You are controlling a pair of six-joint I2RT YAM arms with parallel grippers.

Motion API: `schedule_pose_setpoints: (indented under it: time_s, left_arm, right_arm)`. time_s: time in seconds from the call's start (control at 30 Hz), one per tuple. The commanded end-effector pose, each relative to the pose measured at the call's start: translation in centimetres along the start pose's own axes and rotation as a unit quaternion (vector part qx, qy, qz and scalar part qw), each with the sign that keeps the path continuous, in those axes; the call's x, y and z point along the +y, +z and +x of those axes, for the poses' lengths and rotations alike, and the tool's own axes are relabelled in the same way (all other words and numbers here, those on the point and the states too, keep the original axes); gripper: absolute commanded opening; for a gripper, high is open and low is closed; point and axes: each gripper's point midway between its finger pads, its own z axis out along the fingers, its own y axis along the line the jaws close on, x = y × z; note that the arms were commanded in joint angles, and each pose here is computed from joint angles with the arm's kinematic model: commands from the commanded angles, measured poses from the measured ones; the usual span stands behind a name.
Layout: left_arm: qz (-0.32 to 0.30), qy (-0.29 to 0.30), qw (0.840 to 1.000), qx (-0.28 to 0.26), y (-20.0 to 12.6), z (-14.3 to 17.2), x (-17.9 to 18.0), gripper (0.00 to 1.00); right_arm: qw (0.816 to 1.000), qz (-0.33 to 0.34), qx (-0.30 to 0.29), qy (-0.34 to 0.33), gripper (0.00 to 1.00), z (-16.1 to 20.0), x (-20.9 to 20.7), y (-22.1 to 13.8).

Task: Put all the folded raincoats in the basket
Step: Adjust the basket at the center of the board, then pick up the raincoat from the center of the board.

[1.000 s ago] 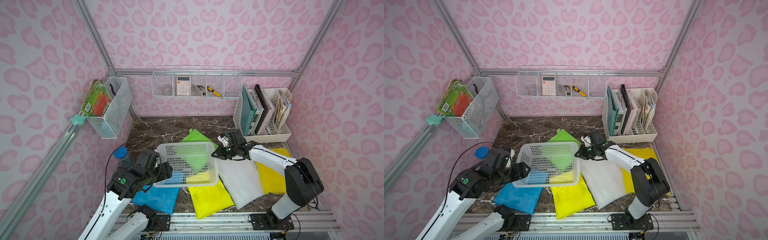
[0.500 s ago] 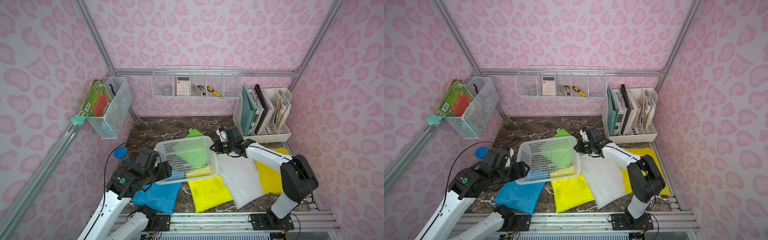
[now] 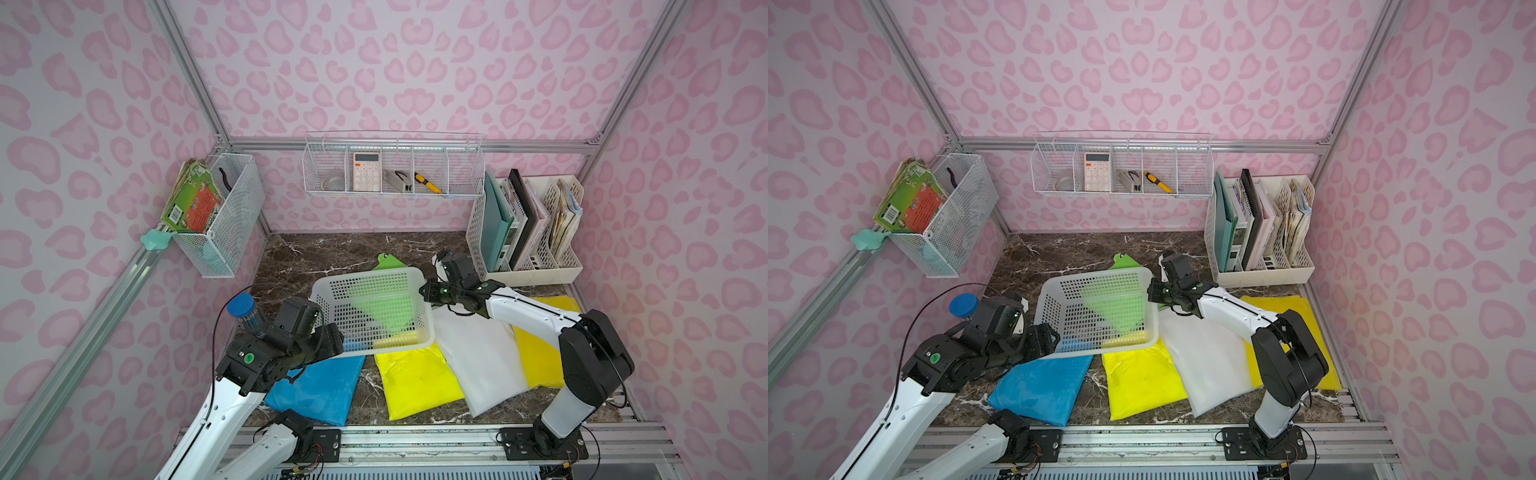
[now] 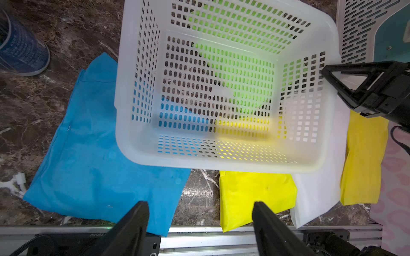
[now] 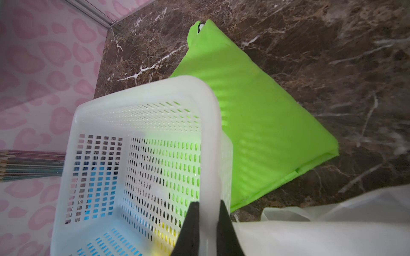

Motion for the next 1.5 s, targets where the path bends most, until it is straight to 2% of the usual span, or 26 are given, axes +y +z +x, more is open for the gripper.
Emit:
schedule_pose_setpoints:
  time_s: [0.0,0.1,0.23,0.27,0.33,0.4,0.43,0.5,0.7,0.83,0.93,1.07,1.17,1.27,1.4,1.47]
  left_arm:
    - [0.001,-0.001,1.000,-0.004,0.2,-0.2,-0.1,0.78]
    - [-0.001,-0.001,1.000,-0.003,0.4,-0.3,-0.1,0.78]
    - [0.005,-0.001,1.000,0.002,0.4,-0.3,-0.5,0.78]
    - [0.006,-0.001,1.000,0.003,0.4,-0.3,-0.5,0.78]
    - [0.012,-0.001,1.000,0.002,0.2,-0.4,-0.7,0.78]
    - [0.017,-0.001,1.000,0.002,-0.1,-0.4,-0.9,0.79]
    - [0.023,-0.001,1.000,0.002,-0.3,-0.5,-1.2,0.79]
    - [0.039,-0.002,0.999,0.004,-0.6,-0.5,-1.8,0.79]
    - [0.118,0.013,0.992,0.033,-1.2,-0.4,-5.2,0.78]
    - [0.174,0.027,0.983,0.059,-1.7,-0.5,-8.2,0.74]
    - [0.191,0.050,0.978,0.066,-2.0,-0.9,-9.7,0.74]
    - [0.202,0.078,0.973,0.080,-1.9,-2.1,-12.0,0.73]
    - [0.215,0.107,0.966,0.097,-1.5,-3.2,-14.4,0.73]
    - [0.223,0.133,0.959,0.114,-0.7,-4.8,-16.9,0.72]
    - [0.234,0.164,0.948,0.143,1.3,-6.1,-20.5,0.71]
    - [0.244,0.185,0.938,0.164,2.4,-6.3,-22.5,0.71]
  right_arm:
    - [0.996,0.054,-0.076,-0.008,0.00,-2.4,-1.2,-0.4]
    - [0.995,0.042,-0.088,-0.004,0.00,-2.5,-0.6,-0.4]
    - [0.997,0.029,-0.073,-0.013,0.00,-2.4,0.1,-0.2]
    - [0.997,0.027,-0.069,-0.016,0.04,-2.4,0.2,-0.3]
    - [0.998,0.020,-0.060,-0.023,0.29,-2.3,0.4,-0.8]
    - [0.998,0.017,-0.049,-0.028,0.48,-2.2,0.4,-1.6]
    - [0.998,0.016,-0.044,-0.031,0.55,-2.3,0.3,-2.2]
    - [0.998,0.018,-0.043,-0.036,0.60,-2.8,0.1,-3.9]
    - [0.999,0.024,-0.038,-0.001,0.61,-3.4,-2.7,-10.7]
    - [0.998,0.039,-0.027,0.042,0.60,-0.3,-5.9,-14.0]
    - [0.994,0.082,-0.020,0.066,0.57,2.8,-8.3,-15.9]
    - [0.989,0.109,0.015,0.098,0.54,7.6,-10.4,-16.9]
    - [0.982,0.132,0.019,0.135,0.51,10.4,-12.3,-17.5]
    - [0.975,0.127,0.031,0.181,0.51,13.2,-13.2,-17.3]
    - [0.966,0.128,0.018,0.223,0.47,14.9,-13.8,-17.9]
    - [0.966,0.131,0.007,0.224,0.45,15.2,-13.8,-18.4]
